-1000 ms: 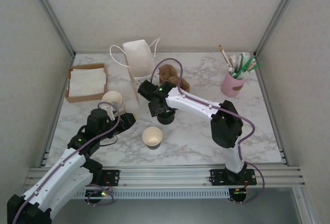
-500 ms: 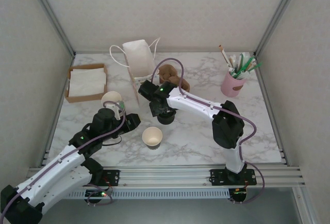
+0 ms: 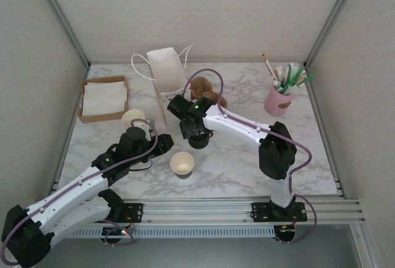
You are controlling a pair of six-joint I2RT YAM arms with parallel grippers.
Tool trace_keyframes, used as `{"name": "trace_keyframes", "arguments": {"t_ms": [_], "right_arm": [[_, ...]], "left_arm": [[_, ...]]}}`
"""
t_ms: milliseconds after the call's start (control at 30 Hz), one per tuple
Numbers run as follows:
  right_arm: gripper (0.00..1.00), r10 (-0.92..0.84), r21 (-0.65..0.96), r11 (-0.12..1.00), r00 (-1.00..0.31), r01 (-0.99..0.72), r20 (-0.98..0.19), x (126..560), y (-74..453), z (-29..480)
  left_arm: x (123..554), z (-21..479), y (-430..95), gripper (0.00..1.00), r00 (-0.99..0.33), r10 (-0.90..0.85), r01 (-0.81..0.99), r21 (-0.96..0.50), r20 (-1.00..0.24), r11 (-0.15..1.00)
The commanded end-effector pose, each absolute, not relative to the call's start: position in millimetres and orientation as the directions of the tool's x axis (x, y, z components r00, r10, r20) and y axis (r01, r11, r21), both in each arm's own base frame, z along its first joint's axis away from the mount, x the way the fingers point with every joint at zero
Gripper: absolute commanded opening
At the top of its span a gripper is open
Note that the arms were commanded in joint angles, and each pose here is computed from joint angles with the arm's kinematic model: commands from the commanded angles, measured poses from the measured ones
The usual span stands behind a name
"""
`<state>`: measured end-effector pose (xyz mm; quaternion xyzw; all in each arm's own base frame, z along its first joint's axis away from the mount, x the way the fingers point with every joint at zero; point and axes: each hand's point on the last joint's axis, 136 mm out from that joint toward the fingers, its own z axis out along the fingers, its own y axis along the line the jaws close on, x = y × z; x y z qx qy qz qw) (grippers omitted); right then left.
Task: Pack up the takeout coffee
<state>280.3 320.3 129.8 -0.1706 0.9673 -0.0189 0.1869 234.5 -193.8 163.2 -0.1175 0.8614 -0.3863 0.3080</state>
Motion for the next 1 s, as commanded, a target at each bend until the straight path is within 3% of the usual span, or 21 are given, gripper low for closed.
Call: {"name": "trace_keyframes", "arguments": {"t_ms": [0,367,967], "right_arm": [[0.71,-0.321,-0.048,0.944,-0.874,-0.326,-0.365,279,318,140],[0.71,-0.297,0.002,0.948,-0.890,-0.318,-0.347,282,314,135],[0.71,-0.282,0.034,0.950,-0.898,-0.311,-0.338,282,309,134]], "left_arm": [[239,173,-203,0.40,-0.773,-0.451,0.067,-0.764,-0.446,0.641],[244,164,-221,0.29,-0.782,-0.460,0.067,-0.791,-0.420,0.608],[249,135,-244,0.32,-0.824,-0.439,0.061,-0.827,-0.358,0.560]]}}
